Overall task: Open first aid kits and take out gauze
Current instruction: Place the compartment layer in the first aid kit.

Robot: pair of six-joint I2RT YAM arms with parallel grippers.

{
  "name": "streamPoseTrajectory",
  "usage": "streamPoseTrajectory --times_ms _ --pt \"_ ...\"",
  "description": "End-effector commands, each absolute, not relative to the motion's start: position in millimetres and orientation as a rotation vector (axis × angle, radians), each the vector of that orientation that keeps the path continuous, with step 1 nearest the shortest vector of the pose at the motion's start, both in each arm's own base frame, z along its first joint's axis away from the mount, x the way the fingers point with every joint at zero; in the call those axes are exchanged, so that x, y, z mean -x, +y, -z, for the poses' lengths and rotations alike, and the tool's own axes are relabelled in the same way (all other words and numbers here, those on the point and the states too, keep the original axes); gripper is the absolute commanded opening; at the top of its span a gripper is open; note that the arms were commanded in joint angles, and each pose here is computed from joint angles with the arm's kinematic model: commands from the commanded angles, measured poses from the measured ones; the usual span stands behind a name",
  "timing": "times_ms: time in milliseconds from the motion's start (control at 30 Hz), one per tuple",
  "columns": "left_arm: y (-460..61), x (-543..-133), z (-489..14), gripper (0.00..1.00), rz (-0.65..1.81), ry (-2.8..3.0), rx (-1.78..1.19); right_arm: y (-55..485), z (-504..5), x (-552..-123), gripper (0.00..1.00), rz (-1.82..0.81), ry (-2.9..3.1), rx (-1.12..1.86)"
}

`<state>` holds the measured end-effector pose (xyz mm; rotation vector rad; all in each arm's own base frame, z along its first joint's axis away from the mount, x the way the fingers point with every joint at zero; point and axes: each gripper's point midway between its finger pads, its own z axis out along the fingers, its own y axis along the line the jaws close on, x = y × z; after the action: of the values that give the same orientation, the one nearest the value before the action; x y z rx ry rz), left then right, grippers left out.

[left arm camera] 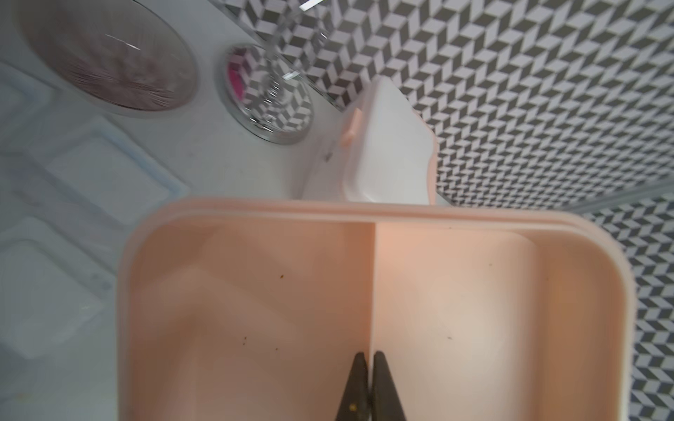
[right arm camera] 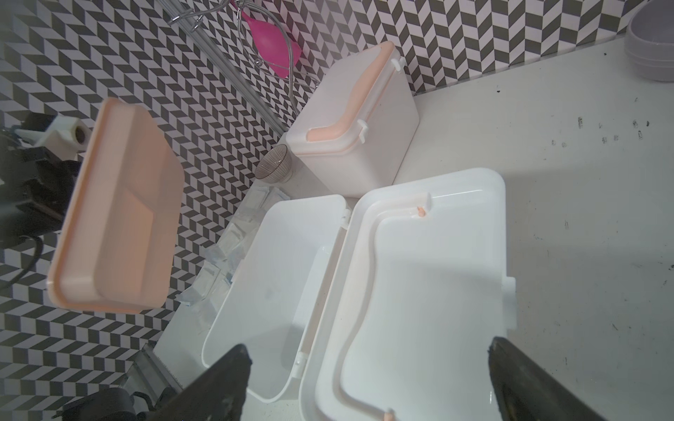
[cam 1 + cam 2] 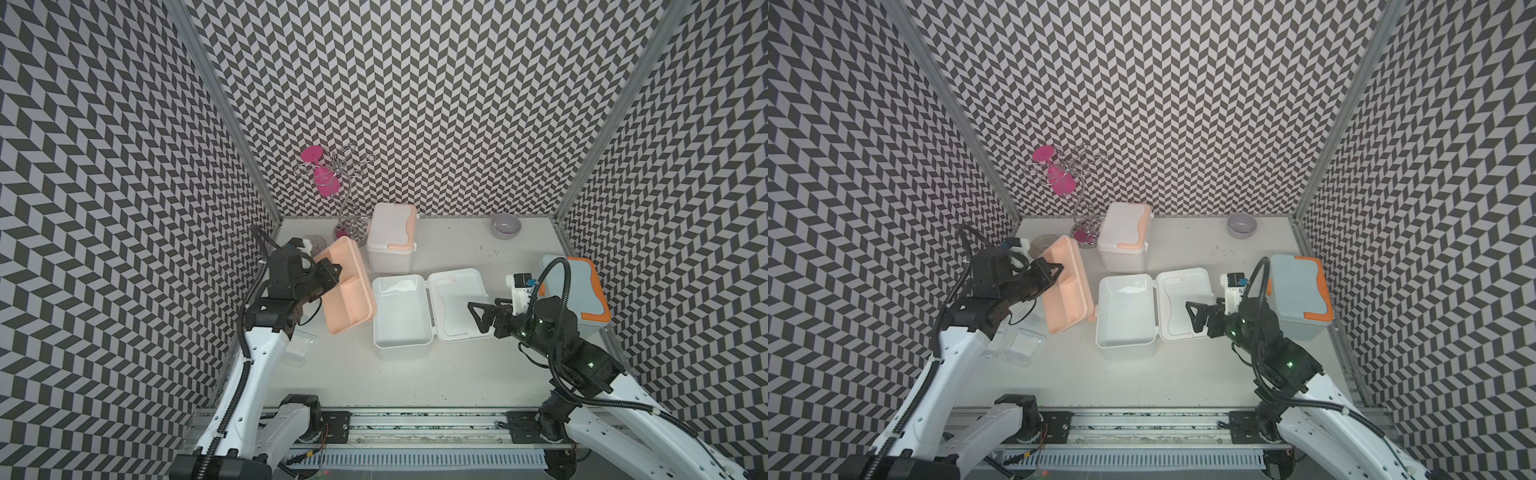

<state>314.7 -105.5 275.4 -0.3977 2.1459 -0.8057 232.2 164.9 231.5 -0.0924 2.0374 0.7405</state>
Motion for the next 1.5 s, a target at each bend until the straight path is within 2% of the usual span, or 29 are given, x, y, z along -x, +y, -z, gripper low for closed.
streamPoseTrajectory --times_ms 0,200,400,700,1000,1467 --pt "-131 -319 -285 0.00 0.721 2.119 0.418 159 -245 -238 1.00 -0.744 1.980 0.035" --pt "-223 -307 -257 0.00 0.598 2.288 0.270 156 -242 -237 1.00 -0.742 1.983 0.027" --pt "-248 -310 -224 0.00 0.438 2.394 0.281 150 -243 -235 1.00 -0.729 1.976 0.023" --pt "-238 -315 -189 0.00 0.196 2.456 0.325 147 -242 -233 1.00 -0.730 1.969 0.026" --pt "-234 -314 -154 0.00 0.060 2.522 0.292 146 -241 -234 1.00 -0.732 1.970 0.030" --pt "-232 -312 -163 0.00 0.018 2.529 0.214 146 -240 -236 1.00 -0.733 1.971 0.019"
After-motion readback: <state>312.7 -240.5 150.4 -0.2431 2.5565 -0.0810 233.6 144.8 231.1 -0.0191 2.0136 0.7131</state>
